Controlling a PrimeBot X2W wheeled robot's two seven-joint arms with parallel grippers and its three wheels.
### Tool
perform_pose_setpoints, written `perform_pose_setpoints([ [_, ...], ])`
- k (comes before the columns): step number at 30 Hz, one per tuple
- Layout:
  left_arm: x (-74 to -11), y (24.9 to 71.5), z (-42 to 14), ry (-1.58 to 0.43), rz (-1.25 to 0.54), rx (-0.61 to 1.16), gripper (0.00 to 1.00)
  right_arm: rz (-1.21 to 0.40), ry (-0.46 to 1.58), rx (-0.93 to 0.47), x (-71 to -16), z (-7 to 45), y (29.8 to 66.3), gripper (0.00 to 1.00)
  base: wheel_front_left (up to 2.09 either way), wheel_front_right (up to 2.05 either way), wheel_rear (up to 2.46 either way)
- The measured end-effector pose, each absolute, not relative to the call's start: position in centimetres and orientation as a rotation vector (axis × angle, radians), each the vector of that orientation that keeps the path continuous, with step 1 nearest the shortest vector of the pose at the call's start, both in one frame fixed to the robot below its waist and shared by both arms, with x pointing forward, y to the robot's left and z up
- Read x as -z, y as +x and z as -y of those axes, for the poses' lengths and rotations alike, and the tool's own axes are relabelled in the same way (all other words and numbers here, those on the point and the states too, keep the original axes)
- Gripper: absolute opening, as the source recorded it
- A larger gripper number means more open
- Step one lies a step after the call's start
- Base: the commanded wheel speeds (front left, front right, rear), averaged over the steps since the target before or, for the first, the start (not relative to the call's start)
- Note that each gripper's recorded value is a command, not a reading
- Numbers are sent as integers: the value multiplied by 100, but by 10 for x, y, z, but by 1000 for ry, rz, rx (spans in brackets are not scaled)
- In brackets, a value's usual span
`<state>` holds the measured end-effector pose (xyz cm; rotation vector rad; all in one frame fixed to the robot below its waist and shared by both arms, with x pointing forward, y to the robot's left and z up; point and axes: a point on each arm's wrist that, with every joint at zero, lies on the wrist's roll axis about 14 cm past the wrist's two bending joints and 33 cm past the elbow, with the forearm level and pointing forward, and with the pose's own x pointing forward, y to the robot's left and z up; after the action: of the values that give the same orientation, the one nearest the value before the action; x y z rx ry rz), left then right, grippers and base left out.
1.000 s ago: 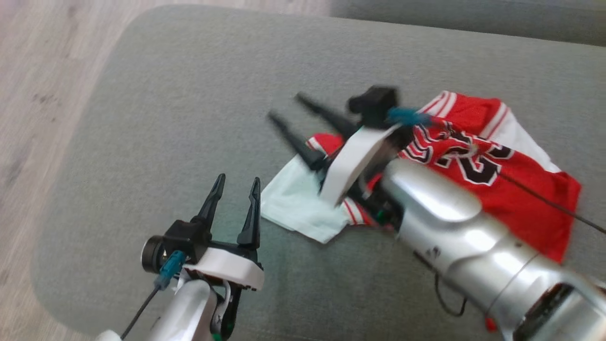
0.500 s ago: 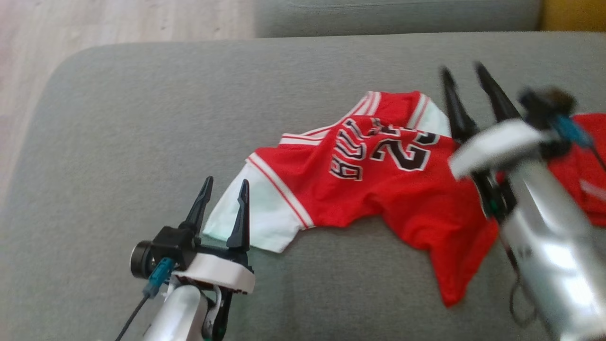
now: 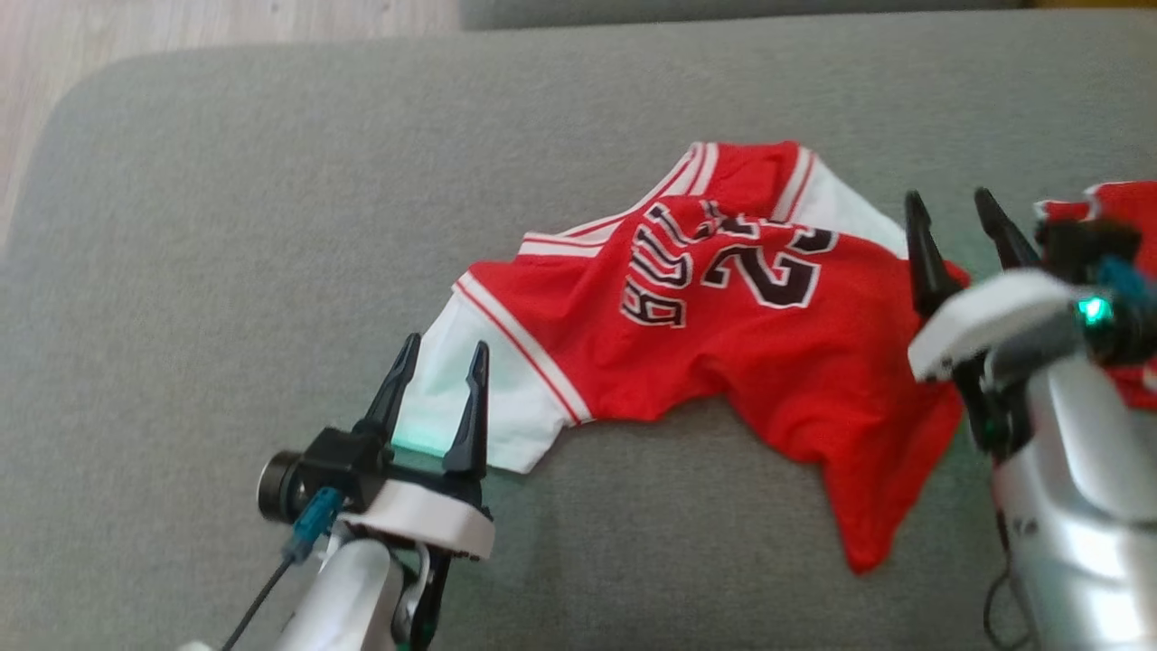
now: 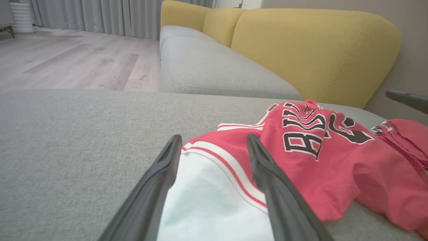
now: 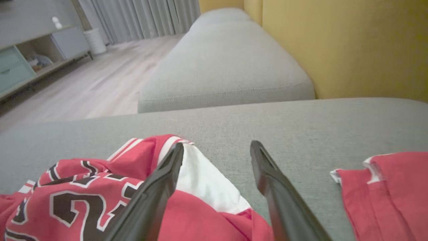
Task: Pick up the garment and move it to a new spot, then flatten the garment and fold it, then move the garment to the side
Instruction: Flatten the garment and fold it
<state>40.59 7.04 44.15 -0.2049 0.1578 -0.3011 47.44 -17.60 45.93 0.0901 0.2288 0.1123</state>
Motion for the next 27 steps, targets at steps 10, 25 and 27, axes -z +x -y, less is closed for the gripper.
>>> perform_pose_setpoints([
  [10, -429, 411, -92, -204, -189, 242, 100, -671, -130, -226, -393, 160, 507, 100, 0, 0, 0],
  [25, -421, 415, -120, -205, -210, 154, 100, -758, -414, -300, -385, 166, 565, 0, 0, 0, 0],
  [27, -419, 415, -122, -210, -215, 148, 100, -670, -449, -293, -405, 167, 587, 0, 0, 0, 0],
])
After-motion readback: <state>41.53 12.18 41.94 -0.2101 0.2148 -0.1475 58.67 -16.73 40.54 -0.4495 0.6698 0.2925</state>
